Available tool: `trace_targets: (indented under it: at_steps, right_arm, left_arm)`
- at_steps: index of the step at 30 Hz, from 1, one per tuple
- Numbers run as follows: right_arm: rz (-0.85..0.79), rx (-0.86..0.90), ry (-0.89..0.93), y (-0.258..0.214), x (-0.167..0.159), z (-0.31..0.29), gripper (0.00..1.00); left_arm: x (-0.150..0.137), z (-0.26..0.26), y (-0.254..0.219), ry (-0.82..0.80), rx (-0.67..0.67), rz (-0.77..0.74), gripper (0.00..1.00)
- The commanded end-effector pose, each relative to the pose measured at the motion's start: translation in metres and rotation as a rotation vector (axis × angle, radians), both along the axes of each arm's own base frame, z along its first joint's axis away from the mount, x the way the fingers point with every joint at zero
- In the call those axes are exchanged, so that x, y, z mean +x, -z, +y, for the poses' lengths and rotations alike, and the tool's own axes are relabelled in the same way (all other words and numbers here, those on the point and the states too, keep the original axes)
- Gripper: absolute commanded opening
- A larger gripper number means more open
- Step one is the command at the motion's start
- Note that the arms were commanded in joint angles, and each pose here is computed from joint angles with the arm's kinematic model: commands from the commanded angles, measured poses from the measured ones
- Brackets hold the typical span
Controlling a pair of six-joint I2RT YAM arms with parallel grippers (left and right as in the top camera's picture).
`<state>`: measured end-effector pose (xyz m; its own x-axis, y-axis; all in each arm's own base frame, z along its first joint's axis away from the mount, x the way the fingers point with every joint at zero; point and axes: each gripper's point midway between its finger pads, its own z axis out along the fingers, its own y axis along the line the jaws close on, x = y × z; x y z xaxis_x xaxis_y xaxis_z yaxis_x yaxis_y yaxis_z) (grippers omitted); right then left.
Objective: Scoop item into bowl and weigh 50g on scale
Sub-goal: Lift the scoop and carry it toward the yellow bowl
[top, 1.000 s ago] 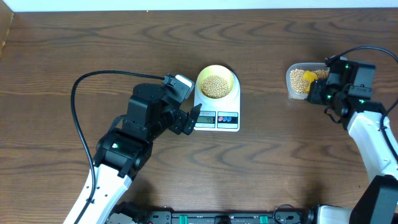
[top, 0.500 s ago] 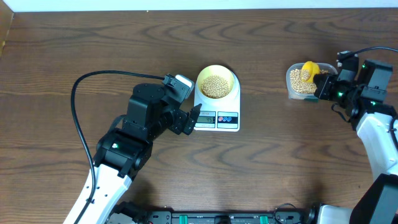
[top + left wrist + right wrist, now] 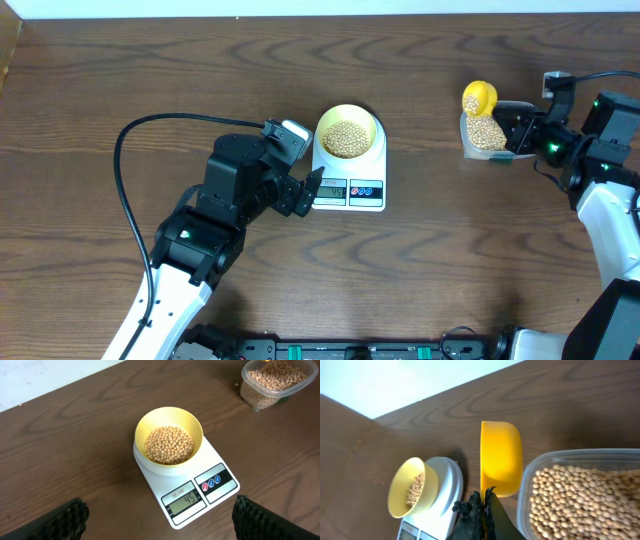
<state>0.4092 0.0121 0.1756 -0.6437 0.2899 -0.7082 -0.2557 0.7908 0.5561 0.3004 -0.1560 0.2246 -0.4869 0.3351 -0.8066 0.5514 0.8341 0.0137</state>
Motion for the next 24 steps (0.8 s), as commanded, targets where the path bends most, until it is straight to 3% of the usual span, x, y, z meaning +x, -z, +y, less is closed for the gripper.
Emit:
trace_targets:
  at_steps: [1,24]
  right_arm:
    - [0.003,0.06,-0.039,-0.007,-0.001,0.014,0.01]
    - [-0.054,0.023,-0.106,-0.021,0.012,0.124,0.01]
  left_arm:
    - [0.0,0.002,0.0,-0.008,-0.003,0.0,0.94]
    - [0.0,0.002,0.0,-0.008,-0.003,0.0,0.94]
